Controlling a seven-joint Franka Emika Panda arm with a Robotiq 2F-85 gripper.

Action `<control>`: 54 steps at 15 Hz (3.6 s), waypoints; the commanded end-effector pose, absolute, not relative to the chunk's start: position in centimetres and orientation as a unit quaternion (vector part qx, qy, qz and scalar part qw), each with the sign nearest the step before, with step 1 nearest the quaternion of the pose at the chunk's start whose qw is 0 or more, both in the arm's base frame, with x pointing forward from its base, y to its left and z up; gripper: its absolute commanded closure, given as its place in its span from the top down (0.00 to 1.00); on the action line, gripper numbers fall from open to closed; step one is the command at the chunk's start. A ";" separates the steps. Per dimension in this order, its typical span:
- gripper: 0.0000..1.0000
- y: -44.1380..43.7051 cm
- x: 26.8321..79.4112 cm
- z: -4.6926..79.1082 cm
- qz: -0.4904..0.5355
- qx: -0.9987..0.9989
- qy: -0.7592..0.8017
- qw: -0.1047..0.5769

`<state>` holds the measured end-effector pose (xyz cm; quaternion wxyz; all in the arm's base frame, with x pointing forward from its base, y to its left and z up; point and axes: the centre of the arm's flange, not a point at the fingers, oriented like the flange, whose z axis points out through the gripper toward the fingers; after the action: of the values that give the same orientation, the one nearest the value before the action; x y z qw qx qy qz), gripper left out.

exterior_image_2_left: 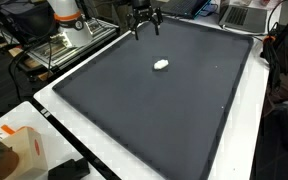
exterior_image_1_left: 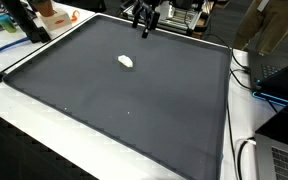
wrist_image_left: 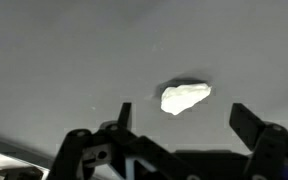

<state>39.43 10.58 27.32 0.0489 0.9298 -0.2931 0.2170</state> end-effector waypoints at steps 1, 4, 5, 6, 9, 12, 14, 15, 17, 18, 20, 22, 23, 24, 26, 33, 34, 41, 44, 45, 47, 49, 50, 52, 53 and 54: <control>1.00 10.6 39.5 27.2 0.215 0.930 -0.294 0.047; 1.00 11.2 40.2 25.7 0.235 0.921 -0.300 0.078; 1.00 11.4 40.4 25.5 0.241 0.919 -0.298 0.089; 1.00 11.6 40.5 25.3 0.249 0.916 -0.296 0.103; 1.00 12.1 40.6 25.1 0.273 0.907 -0.291 0.135; 1.00 12.5 41.0 24.4 0.306 0.892 -0.304 0.135; 1.00 12.4 41.4 24.1 0.318 0.887 -0.316 0.114; 1.00 12.2 41.5 23.9 0.320 0.885 -0.321 0.103; 1.00 12.4 40.0 27.1 0.317 0.888 -0.314 0.109; 1.00 12.3 40.1 27.0 0.314 0.889 -0.318 0.097; 1.00 12.0 40.4 26.7 0.306 0.891 -0.324 0.088; 1.00 12.0 40.5 26.6 0.302 0.892 -0.326 0.085; 1.00 12.0 40.5 26.6 0.301 0.892 -0.326 0.083; 1.00 11.6 40.9 26.1 0.323 0.884 -0.325 0.086; 1.00 11.0 41.1 25.5 0.347 0.880 -0.308 0.101; 1.00 12.7 41.0 23.9 0.360 0.893 -0.255 0.088; 1.00 13.1 41.0 23.4 0.356 0.897 -0.249 0.082; 1.00 11.9 39.8 23.7 0.352 0.896 -0.250 0.109; 1.00 11.5 40.1 23.3 0.347 0.896 -0.254 0.111; 1.00 11.7 40.1 23.4 0.348 0.896 -0.251 0.110; 1.00 12.0 40.1 23.5 0.351 0.896 -0.248 0.110; 1.00 11.5 40.6 23.5 0.346 0.898 -0.251 0.104; 1.00 11.1 40.9 23.7 0.339 0.902 -0.251 0.094; 1.00 10.1 41.4 24.5 0.322 0.910 -0.252 0.074; 1.00 9.6 41.7 25.0 0.310 0.915 -0.252 0.058; 1.00 9.3 41.9 25.7 0.300 0.919 -0.252 0.045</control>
<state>41.29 10.63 24.09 0.0763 0.9067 -0.2532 0.3286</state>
